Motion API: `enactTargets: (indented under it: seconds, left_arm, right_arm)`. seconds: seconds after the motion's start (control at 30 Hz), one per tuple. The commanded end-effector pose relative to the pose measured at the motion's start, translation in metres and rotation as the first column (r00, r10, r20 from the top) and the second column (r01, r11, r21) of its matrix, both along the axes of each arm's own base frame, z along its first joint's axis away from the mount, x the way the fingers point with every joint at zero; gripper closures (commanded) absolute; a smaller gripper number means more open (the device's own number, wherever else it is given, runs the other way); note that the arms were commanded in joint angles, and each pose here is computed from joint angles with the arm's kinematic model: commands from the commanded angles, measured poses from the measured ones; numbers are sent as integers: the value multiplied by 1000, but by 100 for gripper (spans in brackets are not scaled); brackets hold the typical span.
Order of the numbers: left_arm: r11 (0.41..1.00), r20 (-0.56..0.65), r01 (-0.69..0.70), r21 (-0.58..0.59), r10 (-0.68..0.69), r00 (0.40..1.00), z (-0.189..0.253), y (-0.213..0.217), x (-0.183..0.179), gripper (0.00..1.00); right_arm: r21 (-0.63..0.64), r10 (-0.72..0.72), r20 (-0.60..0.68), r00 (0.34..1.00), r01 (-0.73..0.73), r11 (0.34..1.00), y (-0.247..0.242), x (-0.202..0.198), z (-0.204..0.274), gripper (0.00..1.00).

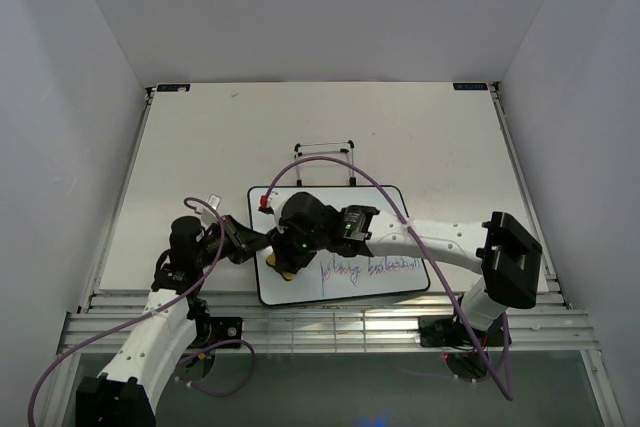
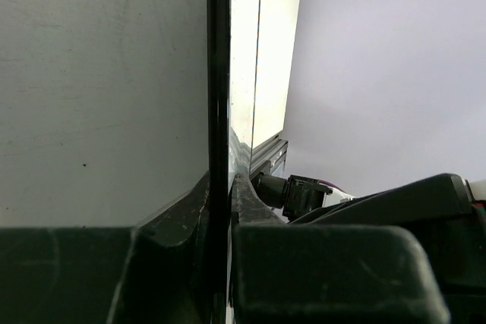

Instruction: Erase the whiteboard

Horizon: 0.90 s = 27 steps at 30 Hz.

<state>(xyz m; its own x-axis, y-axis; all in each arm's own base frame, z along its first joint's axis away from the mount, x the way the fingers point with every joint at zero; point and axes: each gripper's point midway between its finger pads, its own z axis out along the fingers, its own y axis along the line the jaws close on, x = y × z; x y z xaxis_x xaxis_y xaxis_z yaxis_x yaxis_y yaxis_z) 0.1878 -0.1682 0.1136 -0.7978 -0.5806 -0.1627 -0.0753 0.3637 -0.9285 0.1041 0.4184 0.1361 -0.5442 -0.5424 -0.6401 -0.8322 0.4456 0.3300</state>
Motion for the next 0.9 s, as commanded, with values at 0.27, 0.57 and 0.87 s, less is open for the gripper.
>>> enactTargets:
  seconds: [0.27, 0.57, 0.87]
  left_arm:
    - [998, 39, -46, 36, 45, 998, -3, 7, 10, 100]
    - [999, 44, -40, 34, 39, 998, -1, 6, 9, 100]
    - [998, 51, -44, 34, 42, 998, 3, 6, 12, 100]
  right_arm:
    - [-195, -191, 57, 980, 199, 960, -68, 76, -47, 84]
    - [-132, -123, -15, 992, 120, 984, -45, 71, -29, 84]
    - [-32, 96, -77, 992, -98, 995, -7, 17, -18, 84]
